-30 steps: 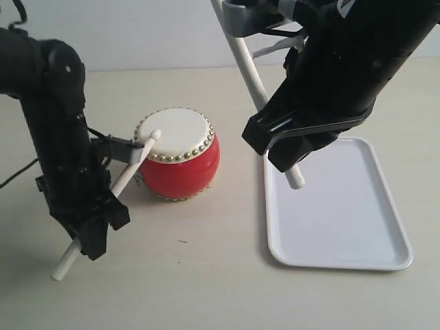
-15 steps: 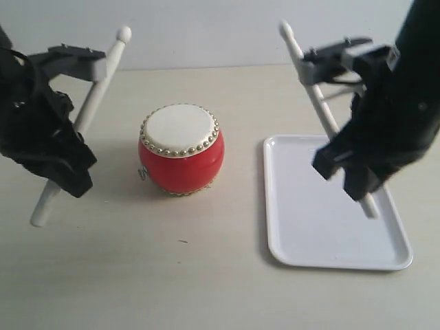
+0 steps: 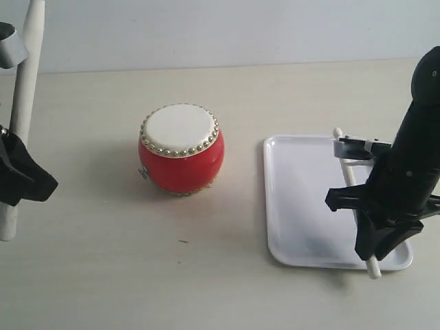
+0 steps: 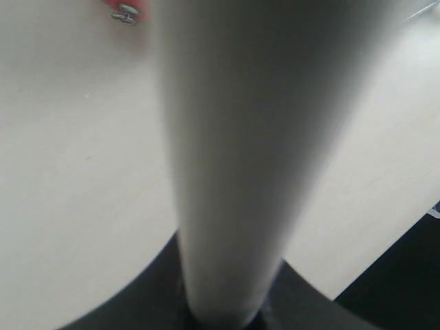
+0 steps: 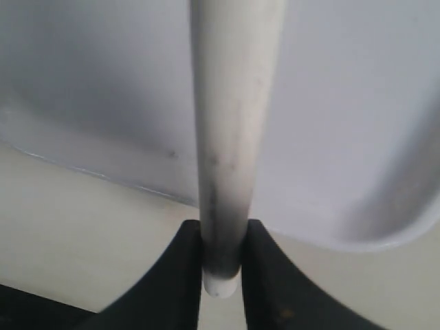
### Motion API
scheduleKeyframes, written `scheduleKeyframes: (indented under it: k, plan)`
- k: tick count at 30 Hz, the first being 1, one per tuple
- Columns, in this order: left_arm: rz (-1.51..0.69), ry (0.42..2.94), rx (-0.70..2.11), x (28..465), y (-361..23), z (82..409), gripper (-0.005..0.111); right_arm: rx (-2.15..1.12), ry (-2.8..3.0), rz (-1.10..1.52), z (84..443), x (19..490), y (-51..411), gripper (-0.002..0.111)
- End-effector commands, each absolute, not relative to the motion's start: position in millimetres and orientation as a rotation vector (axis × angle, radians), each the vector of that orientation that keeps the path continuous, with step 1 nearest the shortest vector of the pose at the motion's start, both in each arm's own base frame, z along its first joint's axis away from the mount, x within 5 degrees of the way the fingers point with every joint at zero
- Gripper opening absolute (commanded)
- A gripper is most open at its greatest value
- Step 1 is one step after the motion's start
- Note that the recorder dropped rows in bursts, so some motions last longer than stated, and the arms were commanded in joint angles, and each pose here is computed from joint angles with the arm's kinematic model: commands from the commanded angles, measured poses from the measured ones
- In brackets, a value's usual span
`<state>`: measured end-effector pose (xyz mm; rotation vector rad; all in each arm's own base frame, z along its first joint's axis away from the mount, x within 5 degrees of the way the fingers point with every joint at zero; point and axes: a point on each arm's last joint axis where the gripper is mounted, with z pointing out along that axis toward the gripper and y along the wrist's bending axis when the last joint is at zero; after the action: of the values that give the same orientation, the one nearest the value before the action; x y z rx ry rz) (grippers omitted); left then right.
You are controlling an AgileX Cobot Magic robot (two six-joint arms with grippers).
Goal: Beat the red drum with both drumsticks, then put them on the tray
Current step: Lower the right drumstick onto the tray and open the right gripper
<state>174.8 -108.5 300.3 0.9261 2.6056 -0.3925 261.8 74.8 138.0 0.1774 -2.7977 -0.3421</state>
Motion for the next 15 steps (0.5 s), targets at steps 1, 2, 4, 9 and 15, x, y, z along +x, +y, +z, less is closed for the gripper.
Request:
scheduleKeyframes:
  k: [1, 2, 4, 9, 15]
  plan:
    - [-0.413, 2.589, 0.900, 174, -109, 302, 0.000, 0.209, -2.833, -0.380, 159, 282, 73, 0.000]
    - [-0.413, 2.589, 0.900, 174, -109, 302, 0.000, 0.228, -2.848, -0.370, 166, 288, 73, 0.000]
    - [-0.413, 2.587, 0.898, 174, -110, 302, 0.000, 0.212, -2.867, -0.290, 169, 298, 69, 0.000]
    - [-0.414, 2.596, 0.903, 173, -109, 301, 0.000, 0.202, -2.815, -0.245, 153, 301, 66, 0.000]
    - [-0.413, 2.594, 0.901, 173, -109, 300, 0.000, 0.195, -2.847, -0.242, 145, 306, 67, 0.000]
